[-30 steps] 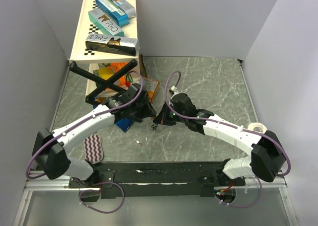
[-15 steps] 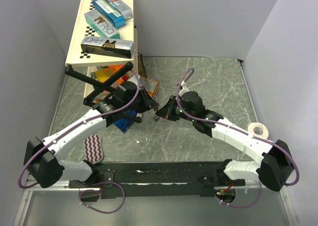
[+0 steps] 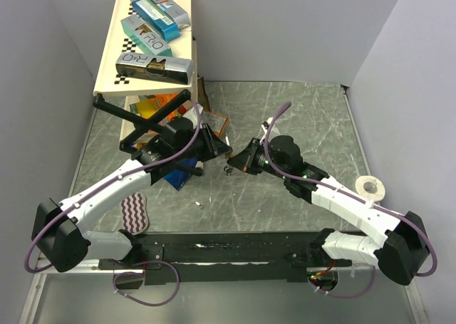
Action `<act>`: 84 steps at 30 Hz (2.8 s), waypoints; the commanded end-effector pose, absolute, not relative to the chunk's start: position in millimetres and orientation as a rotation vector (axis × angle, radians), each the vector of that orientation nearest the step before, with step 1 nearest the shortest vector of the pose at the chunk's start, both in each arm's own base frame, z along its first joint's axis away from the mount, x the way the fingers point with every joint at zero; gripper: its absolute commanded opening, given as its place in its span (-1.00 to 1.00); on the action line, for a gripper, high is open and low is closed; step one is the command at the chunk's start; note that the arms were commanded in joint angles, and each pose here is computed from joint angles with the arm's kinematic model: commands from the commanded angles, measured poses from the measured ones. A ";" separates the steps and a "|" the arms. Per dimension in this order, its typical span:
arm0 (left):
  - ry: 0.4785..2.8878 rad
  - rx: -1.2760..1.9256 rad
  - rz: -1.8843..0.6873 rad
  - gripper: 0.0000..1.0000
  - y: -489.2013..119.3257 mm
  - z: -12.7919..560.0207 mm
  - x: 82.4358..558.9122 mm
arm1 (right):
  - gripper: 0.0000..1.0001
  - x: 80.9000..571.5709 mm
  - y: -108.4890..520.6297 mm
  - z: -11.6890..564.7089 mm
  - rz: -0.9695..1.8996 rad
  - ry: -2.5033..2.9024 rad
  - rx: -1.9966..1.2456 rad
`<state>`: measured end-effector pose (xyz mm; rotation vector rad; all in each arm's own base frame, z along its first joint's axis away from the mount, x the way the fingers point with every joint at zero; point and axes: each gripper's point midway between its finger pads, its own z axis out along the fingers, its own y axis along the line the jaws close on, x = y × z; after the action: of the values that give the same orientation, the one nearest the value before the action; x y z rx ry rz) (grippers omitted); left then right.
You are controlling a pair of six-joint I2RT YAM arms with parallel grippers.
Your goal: Unlock with the key
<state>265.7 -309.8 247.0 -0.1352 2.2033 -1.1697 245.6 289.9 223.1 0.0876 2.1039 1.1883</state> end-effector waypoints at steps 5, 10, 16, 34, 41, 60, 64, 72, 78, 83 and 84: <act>2.226 0.090 -1.383 -0.98 -327.0 267.3 214.5 | -1.00 281.3 273.1 318.9 1.228 1.721 0.153; 2.279 0.059 -1.334 -0.98 -325.7 256.2 218.3 | -0.96 276.6 277.3 303.9 1.199 1.790 0.109; 2.381 -0.046 -1.184 -0.98 -319.1 232.0 232.7 | -0.62 260.8 276.9 279.9 1.157 1.879 0.040; 2.378 0.186 -1.211 -0.98 -332.1 213.6 229.9 | 0.36 214.5 255.6 248.3 1.201 2.002 -0.183; 2.248 0.516 -1.365 -0.98 -327.5 228.0 195.6 | 0.41 223.8 258.5 267.9 1.299 1.967 -0.425; 2.129 0.612 -1.499 -0.98 -319.1 241.0 186.6 | -0.01 197.4 284.4 262.6 1.656 1.930 -0.670; 2.143 0.566 -1.468 -0.98 -315.6 235.8 194.3 | -0.26 196.4 284.0 256.0 1.667 1.953 -0.646; 2.207 0.465 -1.370 -0.98 -309.4 222.8 207.1 | -0.94 203.3 290.0 245.9 1.666 2.003 -0.604; 2.354 0.274 -1.164 -0.98 -291.6 190.0 224.0 | -1.00 212.3 300.7 209.0 1.568 2.144 -0.537; 2.463 0.179 -0.954 -0.98 -276.3 161.7 240.6 | -1.00 228.7 301.2 169.7 1.466 2.256 -0.418; 2.498 0.170 -0.919 -0.98 -275.7 150.3 243.7 | -1.00 235.4 300.3 163.3 1.429 2.272 -0.390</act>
<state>206.6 -292.7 169.9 0.3445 2.4458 -1.1712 226.9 301.2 186.6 -0.4210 2.2227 1.5172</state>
